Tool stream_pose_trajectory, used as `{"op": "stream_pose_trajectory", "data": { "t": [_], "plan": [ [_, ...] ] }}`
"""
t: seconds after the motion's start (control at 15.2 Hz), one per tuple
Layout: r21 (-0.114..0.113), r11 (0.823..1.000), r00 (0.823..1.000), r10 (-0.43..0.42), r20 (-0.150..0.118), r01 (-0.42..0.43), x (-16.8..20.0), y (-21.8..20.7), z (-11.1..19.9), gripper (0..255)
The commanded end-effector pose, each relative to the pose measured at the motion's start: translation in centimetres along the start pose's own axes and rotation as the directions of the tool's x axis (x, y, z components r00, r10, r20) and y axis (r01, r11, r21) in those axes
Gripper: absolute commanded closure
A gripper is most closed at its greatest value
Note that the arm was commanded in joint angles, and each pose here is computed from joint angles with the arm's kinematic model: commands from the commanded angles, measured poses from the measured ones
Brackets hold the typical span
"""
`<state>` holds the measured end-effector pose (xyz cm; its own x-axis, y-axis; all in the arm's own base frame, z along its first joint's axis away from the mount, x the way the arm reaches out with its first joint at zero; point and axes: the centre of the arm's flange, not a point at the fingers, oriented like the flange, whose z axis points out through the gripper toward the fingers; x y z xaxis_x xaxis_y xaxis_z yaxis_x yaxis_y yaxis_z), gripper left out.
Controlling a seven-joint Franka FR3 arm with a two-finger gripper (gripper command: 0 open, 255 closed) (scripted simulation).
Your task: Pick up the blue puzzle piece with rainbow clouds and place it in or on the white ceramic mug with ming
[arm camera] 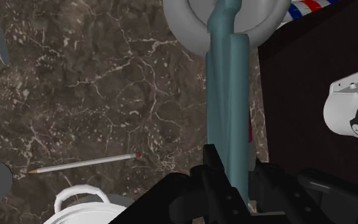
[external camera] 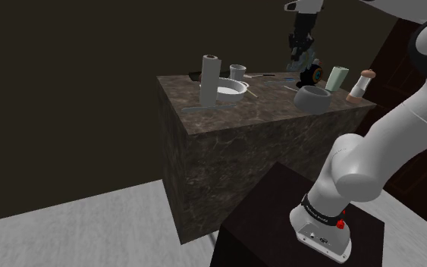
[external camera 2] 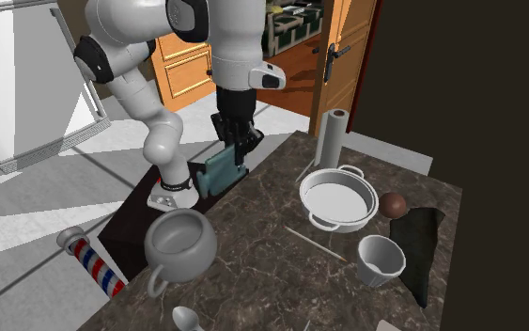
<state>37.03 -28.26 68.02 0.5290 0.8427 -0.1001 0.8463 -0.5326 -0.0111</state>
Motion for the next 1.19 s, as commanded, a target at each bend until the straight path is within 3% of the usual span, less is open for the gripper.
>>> {"op": "stream_pose_trajectory", "data": {
  "t": [0.0, 0.59, 1.12],
  "plan": [
    [0.000, 1.000, 1.000, -0.001, 0.000, 0.001, -2.6, -0.6, -0.1, 255],
    [0.000, 1.000, 1.000, -0.001, 0.000, 0.001, -14.2, -3.2, 0.3, 255],
    [0.000, 1.000, 1.000, -0.001, 0.000, 0.001, -13.7, -3.2, 4.5, 255]
  ]
}}
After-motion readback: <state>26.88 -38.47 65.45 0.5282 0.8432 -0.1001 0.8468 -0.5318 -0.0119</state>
